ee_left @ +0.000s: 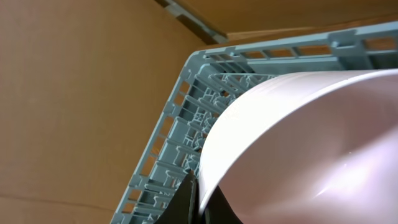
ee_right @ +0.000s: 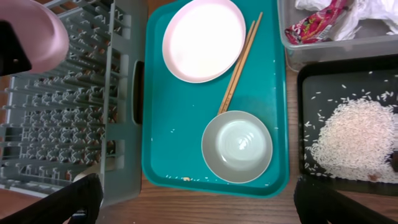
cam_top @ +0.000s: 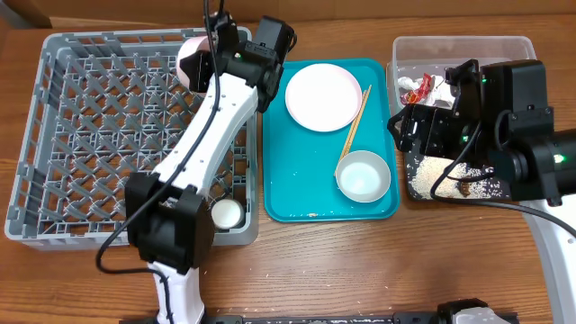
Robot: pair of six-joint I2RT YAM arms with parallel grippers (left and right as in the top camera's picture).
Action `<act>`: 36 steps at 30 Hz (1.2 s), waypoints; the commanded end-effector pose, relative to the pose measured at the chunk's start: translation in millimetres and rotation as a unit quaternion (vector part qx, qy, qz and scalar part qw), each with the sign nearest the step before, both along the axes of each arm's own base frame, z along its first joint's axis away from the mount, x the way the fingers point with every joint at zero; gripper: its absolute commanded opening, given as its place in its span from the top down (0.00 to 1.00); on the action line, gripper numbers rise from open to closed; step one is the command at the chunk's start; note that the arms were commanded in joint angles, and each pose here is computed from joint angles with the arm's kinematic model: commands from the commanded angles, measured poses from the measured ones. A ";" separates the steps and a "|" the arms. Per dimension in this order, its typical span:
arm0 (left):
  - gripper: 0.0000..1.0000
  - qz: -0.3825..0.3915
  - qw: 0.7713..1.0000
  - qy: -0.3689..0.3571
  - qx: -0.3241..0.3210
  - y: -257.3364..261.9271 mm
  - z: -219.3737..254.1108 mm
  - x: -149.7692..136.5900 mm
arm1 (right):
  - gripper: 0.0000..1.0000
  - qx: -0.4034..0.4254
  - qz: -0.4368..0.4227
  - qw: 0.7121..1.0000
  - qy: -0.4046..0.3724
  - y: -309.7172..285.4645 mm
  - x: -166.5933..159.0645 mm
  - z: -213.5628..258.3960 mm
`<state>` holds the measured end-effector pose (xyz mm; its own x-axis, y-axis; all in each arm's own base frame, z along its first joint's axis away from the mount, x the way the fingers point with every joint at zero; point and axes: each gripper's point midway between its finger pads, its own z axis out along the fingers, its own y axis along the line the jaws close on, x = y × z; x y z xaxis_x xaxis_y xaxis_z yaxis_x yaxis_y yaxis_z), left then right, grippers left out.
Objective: Sort waste into correct bins and load items into the dishwasher
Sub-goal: 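Place the pink bowl upright at the back of the rack with the left gripper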
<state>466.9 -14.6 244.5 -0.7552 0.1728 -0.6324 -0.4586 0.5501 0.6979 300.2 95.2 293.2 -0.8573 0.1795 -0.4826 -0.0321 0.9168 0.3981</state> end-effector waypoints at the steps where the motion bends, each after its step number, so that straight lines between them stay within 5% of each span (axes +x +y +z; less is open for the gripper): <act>1: 0.96 0.026 0.999 -0.009 0.037 8.2 -11.8 5.6 | 0.00 -0.022 -0.013 1.000 -0.014 -8.5 2.4 4.3; 10: 0.96 0.037 0.996 0.017 0.081 8.9 -45.6 13.9 | 0.00 -0.025 -0.013 1.000 -0.005 -9.3 -0.9 1.6; 20: 0.96 0.026 0.999 0.014 0.026 2.1 -63.2 22.3 | 0.00 -0.027 -0.014 1.000 -0.004 -10.2 -1.0 1.2; 36: 0.96 0.009 0.999 -0.023 0.027 12.3 -47.3 58.4 | 0.00 -0.032 -0.019 0.999 -0.007 -12.4 0.2 1.2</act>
<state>520.3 -4.0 195.4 -0.7058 0.1583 -0.6905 -0.5351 0.5195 0.6662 298.9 84.5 288.0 -0.8576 0.1840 -0.4802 0.0059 0.9373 0.3486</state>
